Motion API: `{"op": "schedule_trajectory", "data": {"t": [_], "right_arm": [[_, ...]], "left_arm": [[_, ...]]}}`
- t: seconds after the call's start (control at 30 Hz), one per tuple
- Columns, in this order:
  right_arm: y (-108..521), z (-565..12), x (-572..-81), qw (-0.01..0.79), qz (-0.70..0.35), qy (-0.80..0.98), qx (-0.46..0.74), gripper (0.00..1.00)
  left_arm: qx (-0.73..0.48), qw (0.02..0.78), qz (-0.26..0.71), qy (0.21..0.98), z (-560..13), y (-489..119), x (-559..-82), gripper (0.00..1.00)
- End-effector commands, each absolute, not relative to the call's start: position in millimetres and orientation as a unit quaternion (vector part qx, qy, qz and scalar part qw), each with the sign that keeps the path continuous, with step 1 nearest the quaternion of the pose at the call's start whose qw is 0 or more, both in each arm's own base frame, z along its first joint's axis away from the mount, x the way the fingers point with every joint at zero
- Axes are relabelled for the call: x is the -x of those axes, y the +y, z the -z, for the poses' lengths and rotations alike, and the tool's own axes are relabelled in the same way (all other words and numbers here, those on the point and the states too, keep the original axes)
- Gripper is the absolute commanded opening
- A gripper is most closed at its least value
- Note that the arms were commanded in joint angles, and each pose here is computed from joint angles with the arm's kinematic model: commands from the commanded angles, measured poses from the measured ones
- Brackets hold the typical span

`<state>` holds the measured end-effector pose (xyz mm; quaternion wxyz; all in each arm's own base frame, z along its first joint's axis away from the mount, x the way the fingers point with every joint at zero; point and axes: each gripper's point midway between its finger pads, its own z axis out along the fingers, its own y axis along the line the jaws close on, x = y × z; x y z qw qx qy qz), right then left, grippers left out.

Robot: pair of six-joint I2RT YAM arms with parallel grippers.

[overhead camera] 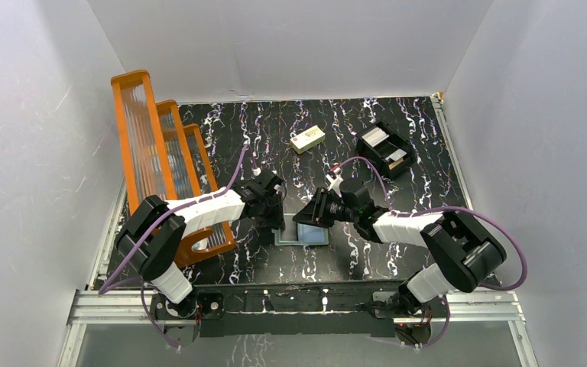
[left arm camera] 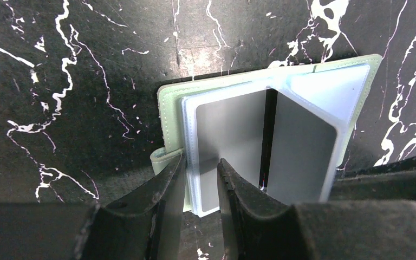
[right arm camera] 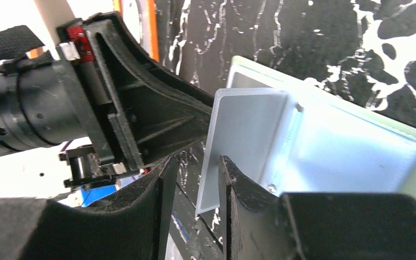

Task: Put the credit cards into the card holder
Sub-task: Turn over the card slot in the card holder.

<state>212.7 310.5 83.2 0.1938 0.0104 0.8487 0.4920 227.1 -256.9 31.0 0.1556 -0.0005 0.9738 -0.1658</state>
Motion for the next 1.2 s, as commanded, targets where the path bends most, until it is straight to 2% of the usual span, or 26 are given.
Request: {"op": "schedule_trajectory", "data": {"t": [0.0,0.3,0.57,0.93,1.17], "right_arm": [[327.1,-111.1,-209.9,0.193,-0.554,0.810,0.007,0.42],[330.0,-106.6,-208.9,0.178,-0.558,0.810,0.002,0.43],[330.2,-97.8,-214.1,0.177,-0.541,0.822,-0.001,0.43],[332.1,-80.1,-218.6,0.166,-0.534,0.829,-0.024,0.42],[322.3,-87.8,-238.2,0.216,-0.468,0.857,-0.003,0.43]], "left_arm": [[0.001,0.145,0.177,0.973,-30.8,-259.1,-222.1,0.26],[0.009,0.160,0.198,0.967,-49.0,-264.1,-224.8,0.29],[0.033,0.239,0.203,0.949,-92.7,-255.8,-244.2,0.39],[0.020,0.293,0.218,0.931,-128.3,-252.0,-252.7,0.40],[-0.005,0.313,0.230,0.921,-148.2,-255.1,-256.1,0.42]]}}
